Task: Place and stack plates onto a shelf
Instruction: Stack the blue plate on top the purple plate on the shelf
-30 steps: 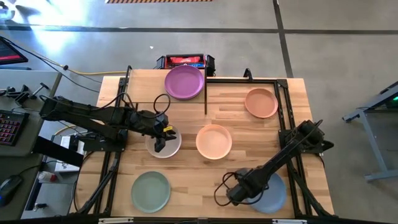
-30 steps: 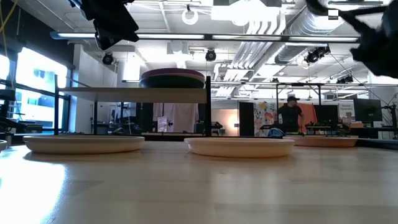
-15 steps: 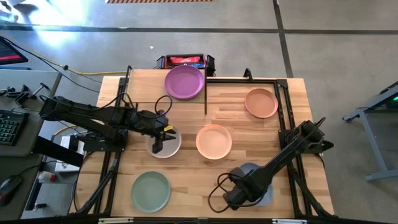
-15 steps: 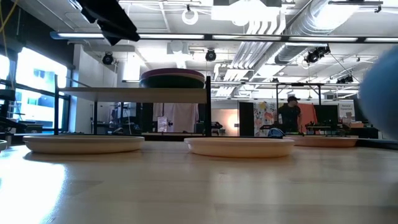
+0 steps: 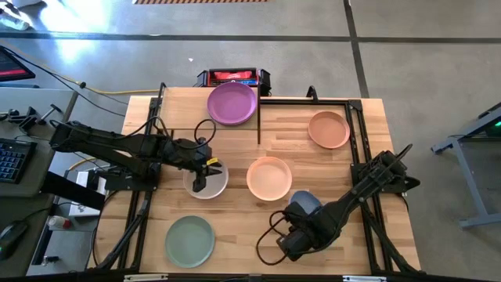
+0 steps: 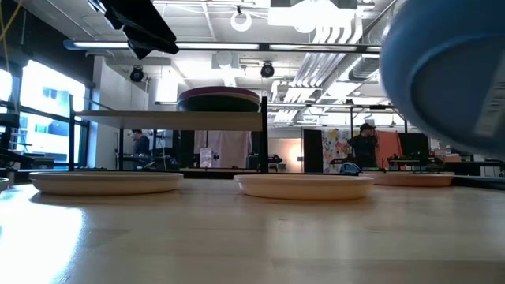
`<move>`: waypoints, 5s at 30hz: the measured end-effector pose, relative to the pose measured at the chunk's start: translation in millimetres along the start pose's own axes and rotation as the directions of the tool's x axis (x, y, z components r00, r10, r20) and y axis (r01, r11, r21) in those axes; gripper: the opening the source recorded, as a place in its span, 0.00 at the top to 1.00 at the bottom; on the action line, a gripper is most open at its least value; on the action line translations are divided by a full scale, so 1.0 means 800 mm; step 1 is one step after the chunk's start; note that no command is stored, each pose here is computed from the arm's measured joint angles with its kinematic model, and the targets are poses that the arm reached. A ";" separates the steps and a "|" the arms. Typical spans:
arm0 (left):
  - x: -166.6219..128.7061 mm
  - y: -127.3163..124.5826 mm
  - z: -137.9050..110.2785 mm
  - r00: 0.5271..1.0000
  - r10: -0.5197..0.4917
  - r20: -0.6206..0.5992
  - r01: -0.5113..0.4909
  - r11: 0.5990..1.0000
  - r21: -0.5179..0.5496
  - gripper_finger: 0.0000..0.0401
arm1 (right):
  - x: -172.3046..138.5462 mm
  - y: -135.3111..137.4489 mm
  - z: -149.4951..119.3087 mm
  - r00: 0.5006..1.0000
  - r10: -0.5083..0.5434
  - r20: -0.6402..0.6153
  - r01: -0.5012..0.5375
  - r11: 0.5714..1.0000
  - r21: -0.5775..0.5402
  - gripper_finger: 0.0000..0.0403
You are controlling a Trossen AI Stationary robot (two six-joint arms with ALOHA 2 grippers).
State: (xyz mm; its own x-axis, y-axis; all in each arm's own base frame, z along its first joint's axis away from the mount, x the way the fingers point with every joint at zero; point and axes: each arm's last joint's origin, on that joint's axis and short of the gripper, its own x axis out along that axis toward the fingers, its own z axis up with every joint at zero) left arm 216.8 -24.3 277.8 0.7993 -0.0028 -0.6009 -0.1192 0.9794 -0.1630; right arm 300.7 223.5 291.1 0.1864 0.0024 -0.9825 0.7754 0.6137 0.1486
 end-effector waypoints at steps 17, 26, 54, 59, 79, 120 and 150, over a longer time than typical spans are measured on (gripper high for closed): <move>0.001 0.017 -0.006 0.996 -0.005 -0.086 -0.038 0.871 -0.489 0.68 | 0.007 -0.007 0.082 1.000 0.000 0.012 0.006 0.897 -0.443 1.00; 0.001 0.022 -0.007 0.992 -0.038 -0.117 -0.061 0.677 -0.733 0.67 | 0.011 -0.020 0.129 1.000 -0.012 0.025 0.027 0.561 -0.827 1.00; 0.072 0.012 -0.016 0.973 -0.081 -0.215 -0.149 0.486 -0.861 0.68 | 0.011 -0.011 0.153 0.991 0.102 0.082 0.081 0.021 -0.997 1.00; 0.083 0.012 -0.020 0.969 -0.078 -0.235 -0.171 0.477 -0.862 0.68 | 0.011 -0.011 0.153 0.991 0.102 0.087 0.086 0.014 -0.996 1.00; 0.091 0.012 -0.020 0.970 -0.077 -0.229 -0.166 0.477 -0.863 0.86 | 0.011 -0.012 0.153 0.992 0.097 0.086 0.088 -0.017 -0.996 1.00; 0.073 0.028 -0.011 0.984 0.033 -0.176 -0.164 0.564 -0.809 0.99 | -0.052 -0.043 0.143 0.972 0.118 0.204 0.171 0.246 -0.954 0.73; -0.108 0.156 0.085 0.872 0.482 0.079 -0.278 0.623 -0.731 0.99 | -0.069 -0.055 0.147 0.952 0.109 0.286 0.196 0.502 -0.843 0.73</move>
State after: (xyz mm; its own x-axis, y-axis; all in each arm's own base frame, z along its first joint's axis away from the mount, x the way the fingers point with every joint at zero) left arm 172.5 112.1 362.4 0.6866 0.4859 -0.5408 -0.7270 0.4634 -0.5067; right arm 327.1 103.7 351.9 0.4340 -0.1566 -0.8872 -0.0829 0.9737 -0.2124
